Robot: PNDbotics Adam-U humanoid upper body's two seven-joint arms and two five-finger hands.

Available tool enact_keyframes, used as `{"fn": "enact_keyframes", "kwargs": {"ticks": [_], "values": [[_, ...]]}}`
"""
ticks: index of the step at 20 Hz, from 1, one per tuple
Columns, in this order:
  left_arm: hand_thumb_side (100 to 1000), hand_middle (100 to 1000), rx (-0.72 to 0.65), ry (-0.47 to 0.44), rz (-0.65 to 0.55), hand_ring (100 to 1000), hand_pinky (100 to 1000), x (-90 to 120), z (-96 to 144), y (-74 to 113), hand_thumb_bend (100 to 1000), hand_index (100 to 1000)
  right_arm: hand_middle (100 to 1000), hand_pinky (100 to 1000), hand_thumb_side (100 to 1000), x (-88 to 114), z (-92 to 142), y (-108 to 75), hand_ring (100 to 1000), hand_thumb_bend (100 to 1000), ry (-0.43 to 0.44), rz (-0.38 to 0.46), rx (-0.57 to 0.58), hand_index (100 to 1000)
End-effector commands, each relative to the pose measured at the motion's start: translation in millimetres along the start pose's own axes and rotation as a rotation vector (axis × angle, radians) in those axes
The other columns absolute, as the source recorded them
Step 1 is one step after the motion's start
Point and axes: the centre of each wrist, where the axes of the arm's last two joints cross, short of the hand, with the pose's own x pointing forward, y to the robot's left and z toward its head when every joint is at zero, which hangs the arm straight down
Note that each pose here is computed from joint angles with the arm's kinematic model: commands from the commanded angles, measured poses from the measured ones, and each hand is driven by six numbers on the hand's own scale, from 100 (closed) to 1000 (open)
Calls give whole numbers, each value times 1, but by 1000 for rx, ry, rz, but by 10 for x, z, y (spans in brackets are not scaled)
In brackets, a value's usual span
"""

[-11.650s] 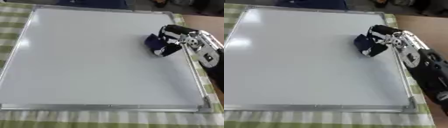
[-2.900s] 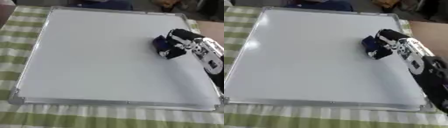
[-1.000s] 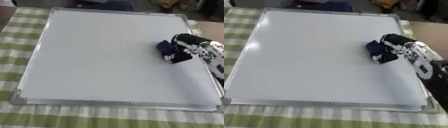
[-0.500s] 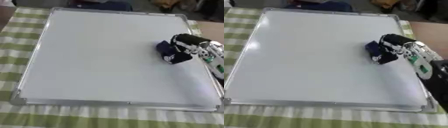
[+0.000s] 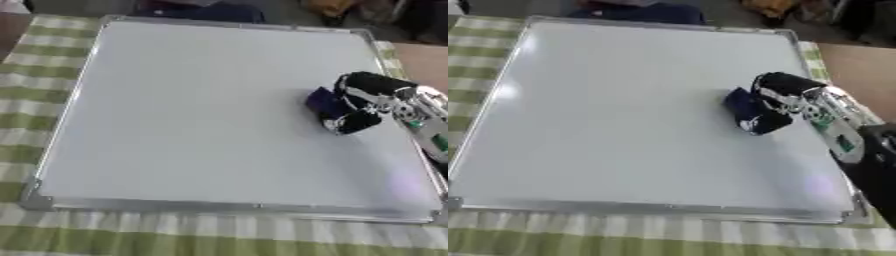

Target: Wipe the whiteboard clean with a brush.

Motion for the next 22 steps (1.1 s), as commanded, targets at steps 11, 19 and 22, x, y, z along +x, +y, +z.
{"fn": "enact_keyframes", "kwargs": {"ticks": [11, 19, 22], "values": [[1000, 489, -12, -26, -13, 493, 501, 69, -55, 23, 100, 427, 285, 274, 450, 215, 60, -123, 223, 100, -48, 25, 16, 345], [1000, 489, -13, -28, -16, 492, 501, 68, -53, 26, 100, 426, 284, 269, 447, 37, 53, -98, 221, 100, 56, 33, -21, 344], [1000, 489, -14, -30, -18, 492, 500, 69, -53, 27, 100, 425, 285, 270, 449, -85, 47, -66, 221, 100, 114, 38, -41, 344]]}}
